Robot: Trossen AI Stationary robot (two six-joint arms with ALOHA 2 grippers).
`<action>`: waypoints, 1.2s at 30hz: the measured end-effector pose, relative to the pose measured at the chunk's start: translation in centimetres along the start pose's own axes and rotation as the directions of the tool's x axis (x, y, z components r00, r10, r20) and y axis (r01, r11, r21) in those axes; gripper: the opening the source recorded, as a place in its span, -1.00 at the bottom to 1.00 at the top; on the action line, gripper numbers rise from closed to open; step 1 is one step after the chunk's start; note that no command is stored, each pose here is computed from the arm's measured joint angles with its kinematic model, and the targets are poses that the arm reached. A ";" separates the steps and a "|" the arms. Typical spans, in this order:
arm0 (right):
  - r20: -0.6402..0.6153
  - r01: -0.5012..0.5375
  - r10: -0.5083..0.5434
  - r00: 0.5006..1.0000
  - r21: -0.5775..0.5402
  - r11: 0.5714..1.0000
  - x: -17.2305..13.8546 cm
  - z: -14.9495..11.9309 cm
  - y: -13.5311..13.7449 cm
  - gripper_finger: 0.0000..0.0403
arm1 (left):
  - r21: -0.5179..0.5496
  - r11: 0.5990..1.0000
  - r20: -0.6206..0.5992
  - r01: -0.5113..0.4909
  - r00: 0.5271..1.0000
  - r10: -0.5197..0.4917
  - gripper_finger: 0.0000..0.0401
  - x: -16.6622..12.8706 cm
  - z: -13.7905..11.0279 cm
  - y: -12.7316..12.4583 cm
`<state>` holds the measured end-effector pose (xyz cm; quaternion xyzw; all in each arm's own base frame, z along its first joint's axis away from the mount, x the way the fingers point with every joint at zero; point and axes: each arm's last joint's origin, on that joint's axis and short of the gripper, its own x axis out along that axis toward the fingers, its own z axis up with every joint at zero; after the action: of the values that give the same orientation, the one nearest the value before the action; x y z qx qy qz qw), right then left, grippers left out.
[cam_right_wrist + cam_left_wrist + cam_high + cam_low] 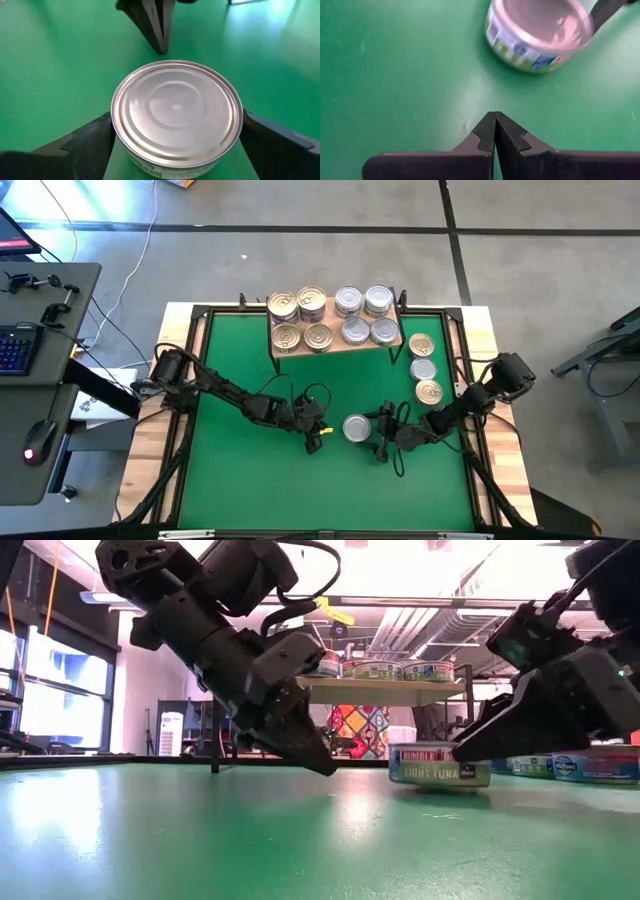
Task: Stack canned seafood by type on shelf
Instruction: Stack the green tuna can on top of the other green tuna can on the shelf
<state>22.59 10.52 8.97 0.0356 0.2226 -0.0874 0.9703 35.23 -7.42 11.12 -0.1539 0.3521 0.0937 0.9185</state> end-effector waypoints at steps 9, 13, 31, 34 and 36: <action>0.100 -0.048 0.047 0.994 0.003 0.999 -0.8 1.8 0.5 0.83 | 0.018 0.998 -0.100 -0.067 0.993 0.069 -1.00 -3.4 0.3 -0.2; 0.224 -0.057 0.058 0.973 -0.013 0.998 -2.1 4.8 0.1 0.83 | 0.035 0.997 -0.016 -0.066 0.998 0.067 -1.00 -6.4 1.8 -1.1; 0.029 0.477 -0.478 0.878 0.018 0.879 -11.5 18.5 -14.9 0.83 | 0.285 0.934 0.465 -0.218 0.883 0.064 -1.00 -13.8 19.5 3.4; -0.019 0.484 -0.484 0.875 0.033 0.874 -11.1 18.3 -16.9 0.83 | 0.318 0.924 0.481 -0.214 0.876 0.038 -1.00 -12.2 22.8 5.1; -0.059 0.490 -0.487 0.872 0.052 0.870 -10.8 18.0 -18.0 0.83 | 0.322 0.924 0.469 -0.206 0.883 0.034 -1.00 -10.7 24.4 6.3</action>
<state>17.34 -7.49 29.33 0.0117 0.2427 -0.3359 0.9100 40.68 6.33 34.16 0.0668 0.1474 0.1182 0.9797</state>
